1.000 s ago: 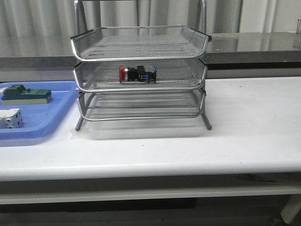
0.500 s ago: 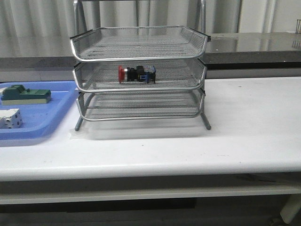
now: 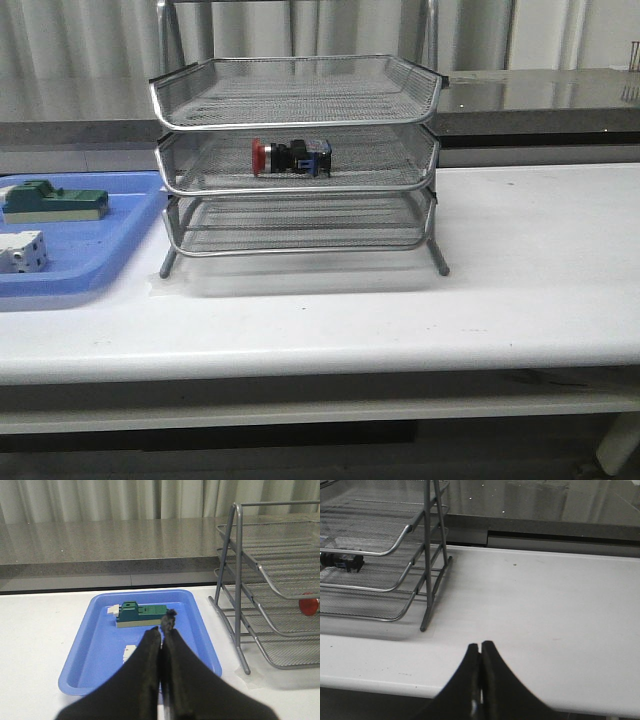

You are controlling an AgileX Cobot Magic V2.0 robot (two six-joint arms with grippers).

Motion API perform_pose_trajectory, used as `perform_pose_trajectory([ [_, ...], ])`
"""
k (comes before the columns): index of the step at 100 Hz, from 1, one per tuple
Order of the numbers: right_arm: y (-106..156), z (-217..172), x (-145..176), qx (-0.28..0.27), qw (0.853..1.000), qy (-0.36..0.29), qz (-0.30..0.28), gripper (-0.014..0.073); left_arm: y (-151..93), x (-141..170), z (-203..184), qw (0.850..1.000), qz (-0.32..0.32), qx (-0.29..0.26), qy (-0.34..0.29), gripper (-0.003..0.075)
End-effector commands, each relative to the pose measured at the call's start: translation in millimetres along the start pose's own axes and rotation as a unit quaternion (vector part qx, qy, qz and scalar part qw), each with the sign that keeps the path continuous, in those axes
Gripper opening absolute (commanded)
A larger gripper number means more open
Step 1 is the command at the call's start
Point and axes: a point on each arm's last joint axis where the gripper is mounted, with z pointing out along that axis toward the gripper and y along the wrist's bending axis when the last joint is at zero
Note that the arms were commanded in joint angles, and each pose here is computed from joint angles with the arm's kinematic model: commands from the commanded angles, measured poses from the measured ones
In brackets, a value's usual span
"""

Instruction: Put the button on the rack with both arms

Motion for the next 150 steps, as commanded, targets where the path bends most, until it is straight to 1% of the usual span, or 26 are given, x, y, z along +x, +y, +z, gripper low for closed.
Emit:
perform_pose_trajectory([
  [1,-1.4,-6.2,-5.7,0.010,0.997,-0.072,0.004,-0.0066,3.4,-14.9,-0.5,0.999,-0.003,-0.019,-0.042,-0.0020],
  [19,-1.3,-13.7,16.3,0.017,0.996,-0.089,0.016,-0.0066,3.4,-14.9,-0.5,0.999,-0.003,-0.019,-0.042,-0.0020],
  [48,0.5,-20.5,47.7,0.016,0.990,-0.140,0.023,-0.0066,3.4,-14.9,-0.5,0.999,-0.003,-0.019,-0.042,-0.0020],
  [56,0.9,-20.7,54.9,0.015,0.989,-0.144,0.029,-0.0066,3.4,-14.9,-0.5,0.999,-0.003,-0.019,-0.042,-0.0020],
  [67,1.2,-17.6,63.7,0.015,0.990,-0.134,0.029,-0.0066,3.4,-14.9,-0.5,0.999,-0.003,-0.019,-0.042,-0.0020],
  [150,1.1,-17.8,62.8,0.015,0.989,-0.142,0.029,-0.0066,3.4,-14.9,-0.5,0.999,-0.003,-0.019,-0.042,-0.0020],
])
